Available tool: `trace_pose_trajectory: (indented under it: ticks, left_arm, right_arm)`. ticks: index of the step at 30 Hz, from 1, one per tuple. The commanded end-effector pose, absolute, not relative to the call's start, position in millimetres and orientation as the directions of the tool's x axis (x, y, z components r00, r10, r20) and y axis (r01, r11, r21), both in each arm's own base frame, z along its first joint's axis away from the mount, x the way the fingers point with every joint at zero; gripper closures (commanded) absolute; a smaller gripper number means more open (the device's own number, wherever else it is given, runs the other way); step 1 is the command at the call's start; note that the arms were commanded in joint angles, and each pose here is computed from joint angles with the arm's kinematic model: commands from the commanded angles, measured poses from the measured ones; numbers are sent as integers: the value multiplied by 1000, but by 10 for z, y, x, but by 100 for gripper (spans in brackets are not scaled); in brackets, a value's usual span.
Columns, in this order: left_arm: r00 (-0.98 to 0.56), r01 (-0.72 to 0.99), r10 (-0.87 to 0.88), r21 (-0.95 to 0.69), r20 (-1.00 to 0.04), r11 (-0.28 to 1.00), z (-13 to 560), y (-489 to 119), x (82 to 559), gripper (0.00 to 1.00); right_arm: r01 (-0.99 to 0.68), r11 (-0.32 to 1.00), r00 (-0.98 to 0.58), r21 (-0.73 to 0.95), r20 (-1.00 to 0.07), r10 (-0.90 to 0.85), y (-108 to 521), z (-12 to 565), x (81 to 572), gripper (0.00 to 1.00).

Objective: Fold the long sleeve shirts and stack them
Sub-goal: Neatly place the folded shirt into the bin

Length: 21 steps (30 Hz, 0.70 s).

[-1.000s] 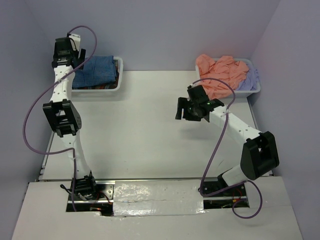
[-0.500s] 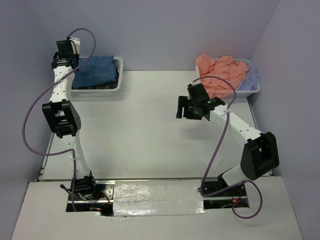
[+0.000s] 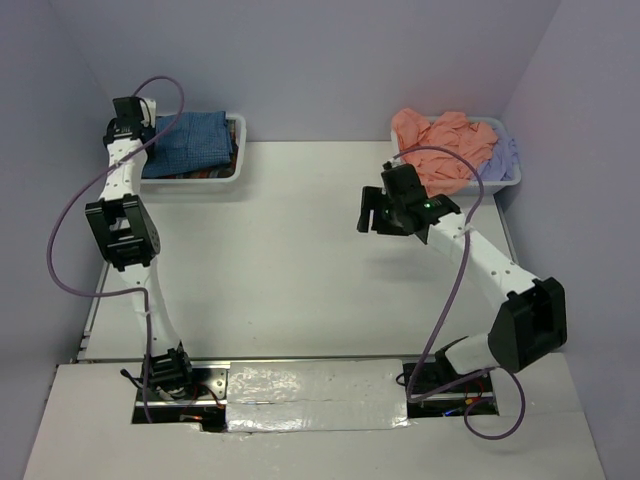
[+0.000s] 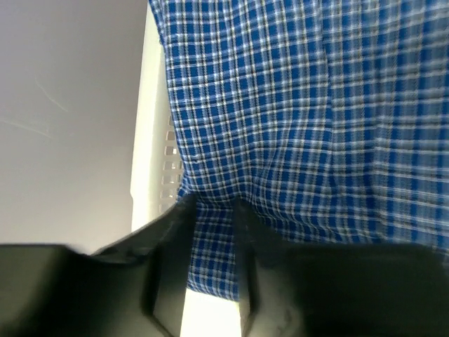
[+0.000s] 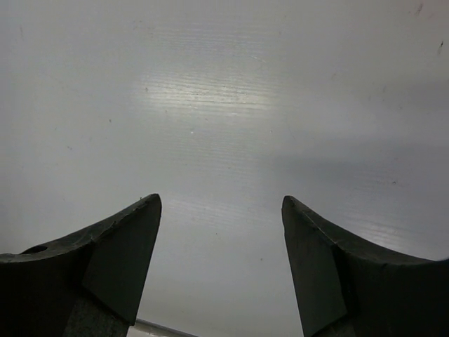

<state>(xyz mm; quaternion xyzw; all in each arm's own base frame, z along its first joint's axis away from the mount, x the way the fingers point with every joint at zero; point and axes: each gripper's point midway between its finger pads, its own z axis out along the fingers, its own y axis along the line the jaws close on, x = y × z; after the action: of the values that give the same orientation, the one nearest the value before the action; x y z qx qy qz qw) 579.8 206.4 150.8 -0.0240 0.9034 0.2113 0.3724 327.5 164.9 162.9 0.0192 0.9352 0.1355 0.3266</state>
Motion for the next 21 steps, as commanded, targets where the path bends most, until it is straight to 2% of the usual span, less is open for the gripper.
trace_pose_trajectory:
  ticks: [1, 2, 5, 6, 7, 11, 14, 15, 16, 17, 18, 21]
  left_arm:
    - [-551, -214, 127, 287, -825, 934, 2416, 1851, 5840, 51]
    - [-533, -198, 139, 283, -835, 938, 2542, 1803, 5819, 37]
    - [-477, -141, 165, 261, -863, 955, 2966, 1604, 5643, 20]
    - [-470, -127, 172, 259, -866, 957, 3047, 1561, 5578, 16]
    - [-463, -117, 175, 256, -869, 960, 3194, 1499, 5419, 14]
    - [-510, -21, 164, 203, -844, 979, 3189, 1203, 4885, 1]
    - [-577, 146, 231, 180, -783, 973, 2767, 870, 4272, 1]
    - [-607, 184, 252, 175, -754, 967, 2484, 757, 3895, 1]
    - [-583, 217, 311, 225, -751, 950, 2375, 752, 3787, 1]
    - [-577, 237, 341, 247, -742, 940, 2256, 716, 3624, 1]
    - [-591, 272, 369, 253, -717, 928, 1942, 631, 3269, 1]
    - [-582, 270, 420, 321, -697, 908, 1522, 606, 2858, 1]
  right_arm:
    - [-44, 960, -701, 276, -693, 167, 1514, 2032, 3338, 23]
    - [-46, 957, -675, 287, -715, 182, 1478, 2149, 3334, 22]
    - [-36, 951, -615, 306, -757, 220, 1312, 2327, 3309, 12]
    - [-32, 951, -604, 308, -764, 227, 1265, 2345, 3289, 10]
    - [-32, 948, -573, 316, -783, 241, 1204, 2440, 3242, 0]
    - [2, 951, -545, 308, -797, 260, 1006, 2241, 3097, 0]
    - [-6, 945, -528, 328, -803, 275, 976, 2102, 2976, 0]
    - [-2, 943, -521, 333, -805, 284, 962, 2073, 2955, 0]
    - [3, 940, -502, 340, -813, 296, 930, 2037, 2917, 0]
    - [5, 940, -488, 341, -820, 300, 910, 2032, 2899, 0]
    - [5, 939, -461, 344, -833, 307, 877, 2073, 2873, 0]
    - [27, 939, -419, 344, -848, 323, 794, 2025, 2857, 0]
